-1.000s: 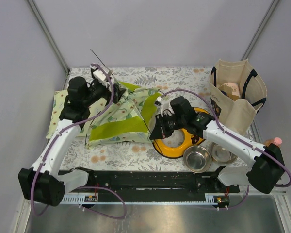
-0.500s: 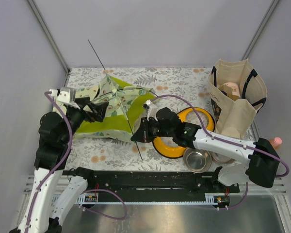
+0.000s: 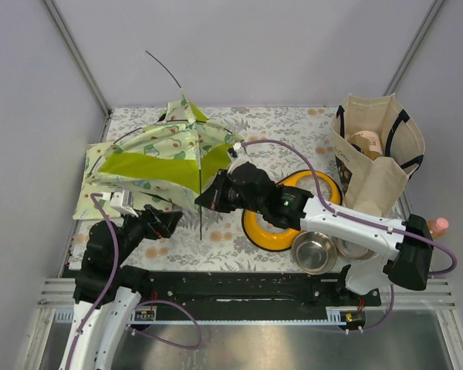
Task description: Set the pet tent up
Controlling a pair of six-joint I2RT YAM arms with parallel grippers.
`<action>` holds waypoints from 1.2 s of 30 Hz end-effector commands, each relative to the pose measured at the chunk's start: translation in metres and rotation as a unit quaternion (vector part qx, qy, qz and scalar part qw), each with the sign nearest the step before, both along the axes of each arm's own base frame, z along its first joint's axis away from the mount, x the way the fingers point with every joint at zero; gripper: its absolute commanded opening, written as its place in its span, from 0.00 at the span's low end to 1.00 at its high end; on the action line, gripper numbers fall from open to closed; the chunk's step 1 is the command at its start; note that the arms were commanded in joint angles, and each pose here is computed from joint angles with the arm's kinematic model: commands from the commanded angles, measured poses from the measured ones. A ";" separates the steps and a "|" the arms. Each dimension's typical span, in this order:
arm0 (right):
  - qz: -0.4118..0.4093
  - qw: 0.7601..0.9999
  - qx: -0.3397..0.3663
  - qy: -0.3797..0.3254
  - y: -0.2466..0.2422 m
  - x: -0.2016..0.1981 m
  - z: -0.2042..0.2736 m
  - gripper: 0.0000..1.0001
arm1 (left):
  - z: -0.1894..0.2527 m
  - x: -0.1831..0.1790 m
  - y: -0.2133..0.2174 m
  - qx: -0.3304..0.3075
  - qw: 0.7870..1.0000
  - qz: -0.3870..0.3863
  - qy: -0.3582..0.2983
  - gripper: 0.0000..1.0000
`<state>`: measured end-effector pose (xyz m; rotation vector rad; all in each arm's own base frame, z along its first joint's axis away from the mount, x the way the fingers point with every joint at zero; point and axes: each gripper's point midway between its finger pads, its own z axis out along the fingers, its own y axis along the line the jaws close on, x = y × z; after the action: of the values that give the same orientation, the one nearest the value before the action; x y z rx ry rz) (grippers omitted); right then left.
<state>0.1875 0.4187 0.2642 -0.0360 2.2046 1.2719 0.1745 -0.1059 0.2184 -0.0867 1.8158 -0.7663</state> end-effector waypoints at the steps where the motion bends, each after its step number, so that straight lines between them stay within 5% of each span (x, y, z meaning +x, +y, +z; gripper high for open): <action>1: -0.092 0.994 0.055 0.000 -0.001 0.026 0.061 0.00 | 0.031 -0.005 -0.014 -0.042 0.997 -0.035 -0.046 0.89; 16: -0.107 0.988 0.110 0.018 0.026 0.038 0.100 0.00 | 0.046 0.022 -0.021 0.008 0.994 -0.056 -0.095 0.84; 22: -0.101 0.985 0.136 0.013 0.031 0.039 0.118 0.00 | 0.027 0.033 -0.020 0.044 0.998 -0.034 0.014 0.82; 36: -0.054 0.987 0.153 0.020 0.053 0.031 0.107 0.00 | 0.007 0.054 -0.025 0.026 1.000 -0.005 0.011 0.63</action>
<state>0.2025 0.4602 0.3484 0.1883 2.1118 1.4646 0.2125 -0.1360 0.2008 -0.0077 1.9914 -0.7472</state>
